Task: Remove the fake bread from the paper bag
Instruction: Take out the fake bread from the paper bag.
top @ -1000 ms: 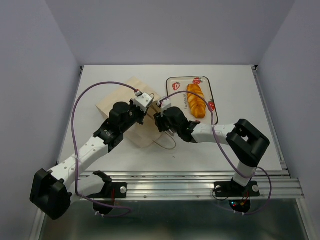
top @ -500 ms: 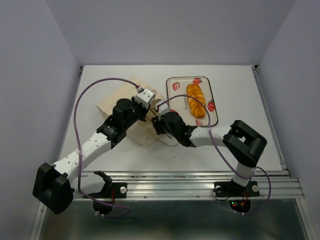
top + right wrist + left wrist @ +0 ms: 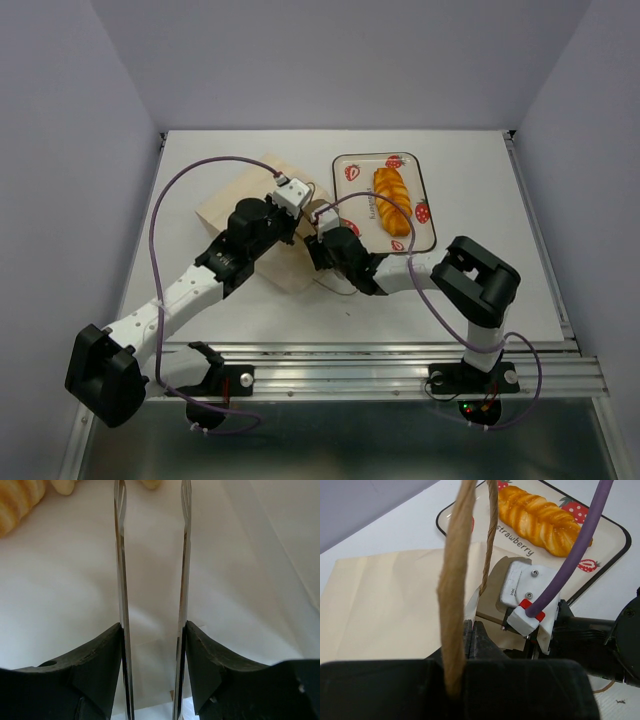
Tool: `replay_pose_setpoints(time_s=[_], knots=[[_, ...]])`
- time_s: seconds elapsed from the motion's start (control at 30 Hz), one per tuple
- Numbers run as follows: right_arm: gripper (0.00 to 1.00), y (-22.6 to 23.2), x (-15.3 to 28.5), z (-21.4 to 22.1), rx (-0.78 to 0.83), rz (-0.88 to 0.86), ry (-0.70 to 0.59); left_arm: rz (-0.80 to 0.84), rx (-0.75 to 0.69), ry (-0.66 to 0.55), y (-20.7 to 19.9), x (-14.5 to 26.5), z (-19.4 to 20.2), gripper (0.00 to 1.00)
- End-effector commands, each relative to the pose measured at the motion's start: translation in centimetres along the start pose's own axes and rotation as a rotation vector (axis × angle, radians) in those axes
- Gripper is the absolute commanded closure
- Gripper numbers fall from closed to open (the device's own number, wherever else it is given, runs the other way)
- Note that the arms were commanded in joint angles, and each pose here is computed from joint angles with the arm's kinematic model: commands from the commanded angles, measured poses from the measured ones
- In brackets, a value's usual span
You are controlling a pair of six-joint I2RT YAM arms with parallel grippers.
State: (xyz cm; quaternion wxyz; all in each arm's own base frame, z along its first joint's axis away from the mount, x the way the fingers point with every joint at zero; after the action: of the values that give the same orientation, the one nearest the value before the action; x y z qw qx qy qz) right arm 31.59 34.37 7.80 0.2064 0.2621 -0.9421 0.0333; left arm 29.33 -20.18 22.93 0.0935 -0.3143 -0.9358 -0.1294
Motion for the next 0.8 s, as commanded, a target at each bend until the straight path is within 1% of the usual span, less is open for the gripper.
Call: replay_pose_setpoints(time_s=[0.0,0.3,0.47,0.53,0.57,0.63,0.73,0.77], knots=[[0.44,1.2,-0.6,-3.0,-0.036,-0.031,-0.109,-0.001,-0.001,-0.101,0.0,0.6,-3.3,1.0],[0.44,1.8,-1.8,-2.6,-0.027,-0.041,-0.096,0.043,-0.021,-0.117,-1.1,0.6,-3.3,1.0],[0.46,1.6,-2.0,-2.7,-0.032,-0.026,-0.099,0.039,-0.029,-0.112,-1.1,0.6,-3.2,1.0],[0.53,1.5,-2.1,-2.7,-0.035,-0.017,-0.099,0.035,-0.031,-0.115,-1.1,0.6,-3.2,1.0],[0.58,1.5,-2.1,-2.6,-0.043,-0.011,-0.096,0.03,-0.029,-0.115,-1.0,0.6,-3.3,1.0],[0.64,1.2,-2.0,-2.6,-0.043,0.005,-0.096,0.021,-0.03,-0.113,-0.9,0.6,-3.2,1.0],[0.7,0.9,-1.9,-2.8,-0.047,0.025,-0.1,0.018,-0.031,-0.114,-0.8,0.7,-3.2,1.0],[0.75,0.8,-1.8,-2.8,-0.052,0.029,-0.101,0.014,-0.031,-0.117,-0.7,0.7,-3.3,1.0]])
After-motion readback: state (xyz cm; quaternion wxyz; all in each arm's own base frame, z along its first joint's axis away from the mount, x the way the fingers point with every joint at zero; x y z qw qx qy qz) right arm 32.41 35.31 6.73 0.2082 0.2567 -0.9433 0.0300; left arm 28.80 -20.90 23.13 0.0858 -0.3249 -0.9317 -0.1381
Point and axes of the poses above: each gripper's point midway between its finger pads, its own x axis back along the fingers, its own y axis along the line the jaws close on, z = x × y, the point moved 3 cm from there along x, back along the fingers, and after that the axes turned 4 degrees about -x, right-handed, at the moved point
